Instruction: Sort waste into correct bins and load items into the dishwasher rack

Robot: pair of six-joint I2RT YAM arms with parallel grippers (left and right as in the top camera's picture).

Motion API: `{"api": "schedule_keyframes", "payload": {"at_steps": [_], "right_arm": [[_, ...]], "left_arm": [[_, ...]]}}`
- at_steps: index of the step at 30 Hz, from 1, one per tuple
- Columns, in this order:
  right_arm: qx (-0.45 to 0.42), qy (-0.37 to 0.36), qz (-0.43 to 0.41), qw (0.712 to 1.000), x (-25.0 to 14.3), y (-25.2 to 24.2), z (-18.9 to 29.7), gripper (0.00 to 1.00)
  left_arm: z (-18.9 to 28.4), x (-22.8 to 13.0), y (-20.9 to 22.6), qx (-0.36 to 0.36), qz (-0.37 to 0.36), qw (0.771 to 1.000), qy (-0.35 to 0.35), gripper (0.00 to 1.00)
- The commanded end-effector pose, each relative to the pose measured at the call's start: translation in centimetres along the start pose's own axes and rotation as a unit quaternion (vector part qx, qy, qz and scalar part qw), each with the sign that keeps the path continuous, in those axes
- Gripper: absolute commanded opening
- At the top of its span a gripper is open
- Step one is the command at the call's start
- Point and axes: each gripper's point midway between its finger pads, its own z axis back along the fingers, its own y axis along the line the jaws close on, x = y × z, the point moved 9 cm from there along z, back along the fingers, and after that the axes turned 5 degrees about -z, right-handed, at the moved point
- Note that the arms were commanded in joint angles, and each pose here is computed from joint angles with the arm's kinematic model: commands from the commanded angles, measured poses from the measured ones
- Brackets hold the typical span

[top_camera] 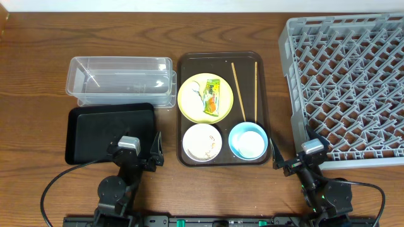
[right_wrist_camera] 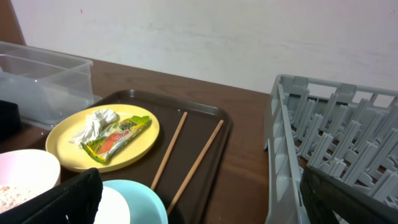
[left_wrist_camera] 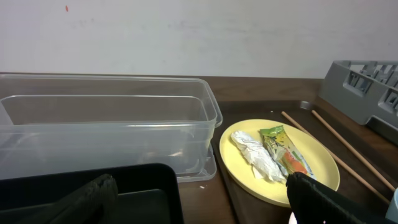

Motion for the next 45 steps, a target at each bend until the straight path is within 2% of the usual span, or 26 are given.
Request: {"api": "schedule_keyframes", "payload": {"at_steps": [1,45], "right_arm": [[-0.005,0.000,0.006,1.000,-0.08,-0.16,0.01,0.99],[-0.005,0.000,0.006,1.000,-0.08,-0.16,0.01,0.99]], "left_arm": [[-0.20,-1.22,0.12,0.003,-0.004,1.000,0.018,0.90],[-0.27,-1.41,0.13,0.003,-0.004,1.000,0.025,0.89]]}}
